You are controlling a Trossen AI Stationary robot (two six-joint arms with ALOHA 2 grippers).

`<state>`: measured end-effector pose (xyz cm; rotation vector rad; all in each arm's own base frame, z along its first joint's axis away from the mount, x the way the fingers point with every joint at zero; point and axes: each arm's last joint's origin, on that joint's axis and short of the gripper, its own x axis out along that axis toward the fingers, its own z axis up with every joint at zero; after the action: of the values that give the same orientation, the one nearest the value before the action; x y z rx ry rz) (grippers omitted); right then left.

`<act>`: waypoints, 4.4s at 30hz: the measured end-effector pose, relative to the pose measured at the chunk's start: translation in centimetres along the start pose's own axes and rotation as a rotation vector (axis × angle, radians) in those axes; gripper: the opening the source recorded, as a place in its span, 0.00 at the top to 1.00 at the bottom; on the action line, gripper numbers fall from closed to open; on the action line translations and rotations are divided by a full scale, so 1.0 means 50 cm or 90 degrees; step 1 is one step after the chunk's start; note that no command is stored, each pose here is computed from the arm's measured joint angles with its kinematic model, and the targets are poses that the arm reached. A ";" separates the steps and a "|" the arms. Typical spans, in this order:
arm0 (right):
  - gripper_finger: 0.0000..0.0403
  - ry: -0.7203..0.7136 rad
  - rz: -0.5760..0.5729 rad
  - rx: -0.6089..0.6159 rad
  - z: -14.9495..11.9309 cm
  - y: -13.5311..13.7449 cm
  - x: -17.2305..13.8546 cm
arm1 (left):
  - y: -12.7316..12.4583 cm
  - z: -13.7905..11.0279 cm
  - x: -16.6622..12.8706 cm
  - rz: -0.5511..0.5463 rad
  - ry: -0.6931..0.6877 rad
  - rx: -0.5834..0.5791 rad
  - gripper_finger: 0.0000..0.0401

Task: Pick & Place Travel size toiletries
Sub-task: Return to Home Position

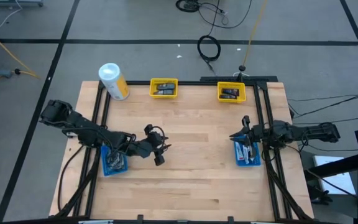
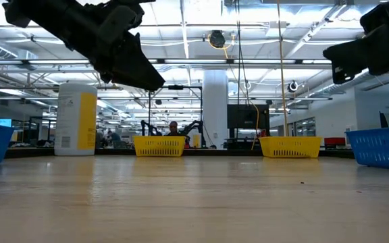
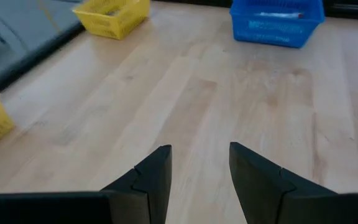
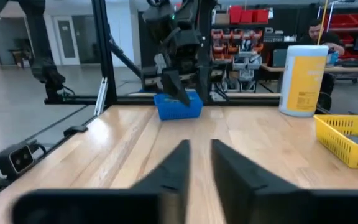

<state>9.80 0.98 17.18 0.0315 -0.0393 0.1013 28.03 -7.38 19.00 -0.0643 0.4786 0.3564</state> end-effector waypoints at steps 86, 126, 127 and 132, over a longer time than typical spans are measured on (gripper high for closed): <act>0.99 -0.011 -0.001 -0.160 0.003 0.000 0.000 | 0.267 -0.166 -0.243 -0.219 -0.352 -0.023 0.97; 0.99 -0.011 -0.001 -0.160 0.003 0.000 0.000 | 0.267 -0.175 -0.235 -0.208 -0.320 0.030 0.98; 0.99 -0.011 -0.001 -0.160 0.003 0.000 0.000 | 0.267 -0.174 -0.235 -0.208 -0.320 0.030 0.97; 0.99 -0.011 -0.001 -0.160 0.003 0.000 0.000 | 0.267 -0.174 -0.235 -0.208 -0.320 0.030 0.98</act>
<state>9.80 0.99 17.31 -0.2182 -0.0692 0.0946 9.80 0.13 16.99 -0.0054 -0.0251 0.0327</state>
